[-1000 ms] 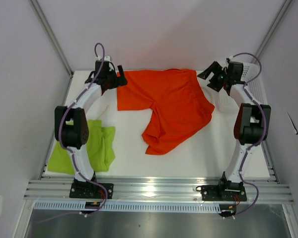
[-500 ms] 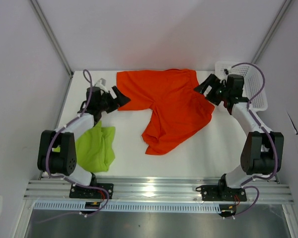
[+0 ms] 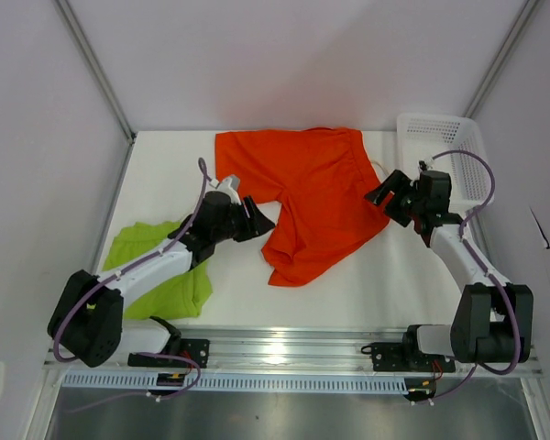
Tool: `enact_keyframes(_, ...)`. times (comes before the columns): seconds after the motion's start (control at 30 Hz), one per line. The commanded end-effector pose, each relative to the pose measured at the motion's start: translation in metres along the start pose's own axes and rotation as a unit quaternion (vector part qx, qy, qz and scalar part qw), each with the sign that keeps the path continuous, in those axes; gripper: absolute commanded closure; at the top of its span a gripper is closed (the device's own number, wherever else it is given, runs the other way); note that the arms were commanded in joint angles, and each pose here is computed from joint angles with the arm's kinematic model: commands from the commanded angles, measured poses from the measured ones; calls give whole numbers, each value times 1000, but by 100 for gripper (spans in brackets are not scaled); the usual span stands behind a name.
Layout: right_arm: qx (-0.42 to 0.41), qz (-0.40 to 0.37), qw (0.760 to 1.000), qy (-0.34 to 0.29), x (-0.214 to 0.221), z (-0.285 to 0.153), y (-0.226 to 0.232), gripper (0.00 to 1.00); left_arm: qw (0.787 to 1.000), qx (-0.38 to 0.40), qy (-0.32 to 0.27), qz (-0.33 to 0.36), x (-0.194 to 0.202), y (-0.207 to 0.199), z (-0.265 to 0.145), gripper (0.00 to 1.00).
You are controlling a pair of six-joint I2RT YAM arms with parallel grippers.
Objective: Fold and stack the shorts
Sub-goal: Flatten the shorts out
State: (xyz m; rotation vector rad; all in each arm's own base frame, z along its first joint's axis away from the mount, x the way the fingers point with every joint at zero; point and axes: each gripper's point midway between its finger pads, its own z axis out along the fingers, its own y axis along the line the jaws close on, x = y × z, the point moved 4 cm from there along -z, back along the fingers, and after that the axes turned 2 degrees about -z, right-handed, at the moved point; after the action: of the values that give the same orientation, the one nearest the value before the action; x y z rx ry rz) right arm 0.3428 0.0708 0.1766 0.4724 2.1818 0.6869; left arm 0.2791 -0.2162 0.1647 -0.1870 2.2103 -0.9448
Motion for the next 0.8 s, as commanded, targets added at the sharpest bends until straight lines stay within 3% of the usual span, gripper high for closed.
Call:
enact_keyframes(0.0, -4, 14, 999, -46, -4, -2, -3, 21, 1000, -11, -8, -28, 13, -7, 7, 44)
enact_keyframes(0.47, 13, 51, 996, -66, 19, 24, -28, 40, 997, -67, 37, -30, 47, 17, 46, 48)
enact_keyframes(0.77, 12, 46, 997, -64, 40, 43, -33, 45, 996, -62, 56, -25, 52, 18, 62, 49)
